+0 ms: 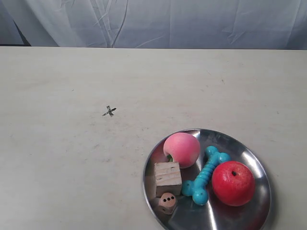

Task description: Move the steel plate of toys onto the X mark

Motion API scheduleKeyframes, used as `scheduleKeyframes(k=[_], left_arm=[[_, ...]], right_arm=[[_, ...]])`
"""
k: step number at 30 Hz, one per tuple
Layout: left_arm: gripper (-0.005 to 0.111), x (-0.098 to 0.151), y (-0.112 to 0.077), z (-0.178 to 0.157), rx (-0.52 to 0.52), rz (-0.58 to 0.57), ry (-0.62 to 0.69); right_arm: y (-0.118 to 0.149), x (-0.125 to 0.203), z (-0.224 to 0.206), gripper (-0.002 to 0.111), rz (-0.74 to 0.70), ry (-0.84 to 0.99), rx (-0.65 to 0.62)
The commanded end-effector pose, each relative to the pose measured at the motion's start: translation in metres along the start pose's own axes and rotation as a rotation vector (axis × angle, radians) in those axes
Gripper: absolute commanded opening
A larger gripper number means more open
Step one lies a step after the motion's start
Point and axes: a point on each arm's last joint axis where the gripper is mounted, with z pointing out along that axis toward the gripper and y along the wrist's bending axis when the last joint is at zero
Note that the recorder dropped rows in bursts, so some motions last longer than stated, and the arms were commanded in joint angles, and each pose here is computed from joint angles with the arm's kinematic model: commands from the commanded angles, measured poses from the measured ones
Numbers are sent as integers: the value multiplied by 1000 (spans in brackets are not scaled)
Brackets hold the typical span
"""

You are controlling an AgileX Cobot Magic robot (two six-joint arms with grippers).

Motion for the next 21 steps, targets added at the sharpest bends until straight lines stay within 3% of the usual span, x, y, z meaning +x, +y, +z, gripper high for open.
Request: scheduleKeyframes(k=[1, 5, 12, 15, 17, 21], left_arm=[[0, -12, -9, -1, 25, 48, -15], [0, -22, -23, 3, 43, 60, 91], [0, -52, -51, 26, 102, 180, 228], [0, -66, -64, 40, 139, 250, 245], [0, -83, -80, 63, 172, 282, 268], [0, -87, -102, 99, 224, 296, 384]], right_arm=[[1, -19, -2, 0, 337, -208, -56], [-4, -30, -6, 0, 511, -353, -45], [-14, -44, -13, 0, 800, -538, -43], [-13, -65, -24, 0, 725, -675, -47], [-10, -86, -35, 0, 536, -817, -24], [-1, -101, -27, 0, 404, -729, 7]])
